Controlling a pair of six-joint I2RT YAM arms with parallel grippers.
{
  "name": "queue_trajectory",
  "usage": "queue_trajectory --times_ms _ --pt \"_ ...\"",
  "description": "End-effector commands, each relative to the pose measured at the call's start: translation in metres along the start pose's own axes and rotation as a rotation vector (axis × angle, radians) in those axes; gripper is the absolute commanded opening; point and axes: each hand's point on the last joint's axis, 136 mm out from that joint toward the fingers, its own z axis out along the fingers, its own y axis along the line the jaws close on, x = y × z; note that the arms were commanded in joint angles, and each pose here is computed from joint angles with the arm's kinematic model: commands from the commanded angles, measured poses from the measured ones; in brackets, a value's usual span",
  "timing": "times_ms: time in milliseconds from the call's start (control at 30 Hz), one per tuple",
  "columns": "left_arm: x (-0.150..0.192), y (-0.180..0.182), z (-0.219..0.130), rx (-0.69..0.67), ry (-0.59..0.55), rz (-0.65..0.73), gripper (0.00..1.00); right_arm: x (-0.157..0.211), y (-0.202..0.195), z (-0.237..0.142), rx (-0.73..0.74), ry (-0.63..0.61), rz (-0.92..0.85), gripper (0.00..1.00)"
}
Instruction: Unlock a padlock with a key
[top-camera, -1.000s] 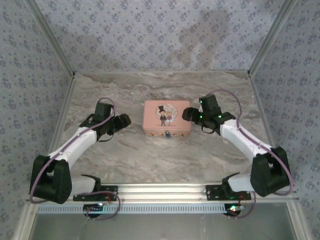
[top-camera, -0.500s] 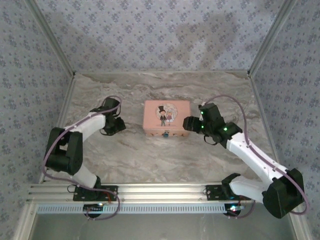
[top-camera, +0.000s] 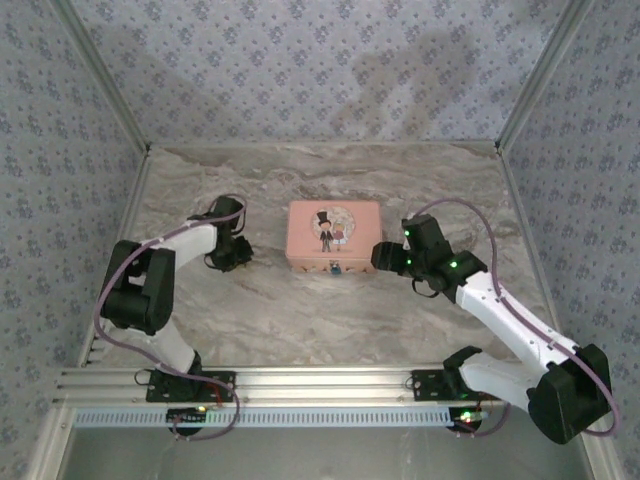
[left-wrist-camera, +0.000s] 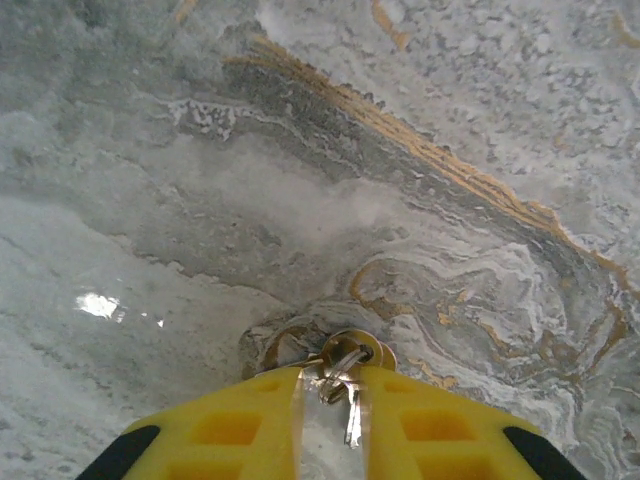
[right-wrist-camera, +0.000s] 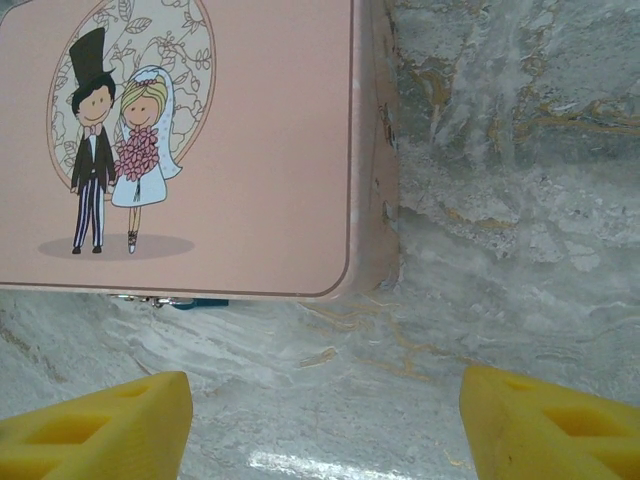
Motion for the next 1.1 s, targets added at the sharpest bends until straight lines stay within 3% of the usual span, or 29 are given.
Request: queue_trajectory --times_ms 0,233,433,833,1067 --pt "-0.002 0.005 0.008 -0.041 0.003 0.0 0.16 0.002 -0.006 -0.003 0.015 0.0 0.026 0.73" --pt "0.004 0.017 0.019 -0.089 0.025 0.03 0.0 0.002 -0.009 -0.004 0.015 -0.004 0.035 0.73" --pt "-0.001 0.012 0.005 -0.076 0.003 0.077 0.0 -0.001 -0.008 -0.004 0.008 -0.028 0.039 0.73" --pt "-0.016 -0.015 -0.063 0.061 -0.106 0.174 0.0 -0.004 0.0 -0.011 -0.036 -0.064 0.057 0.73" --pt "-0.009 -0.043 -0.102 0.204 -0.117 0.219 0.0 -0.008 0.037 -0.022 -0.204 -0.07 0.011 0.73"
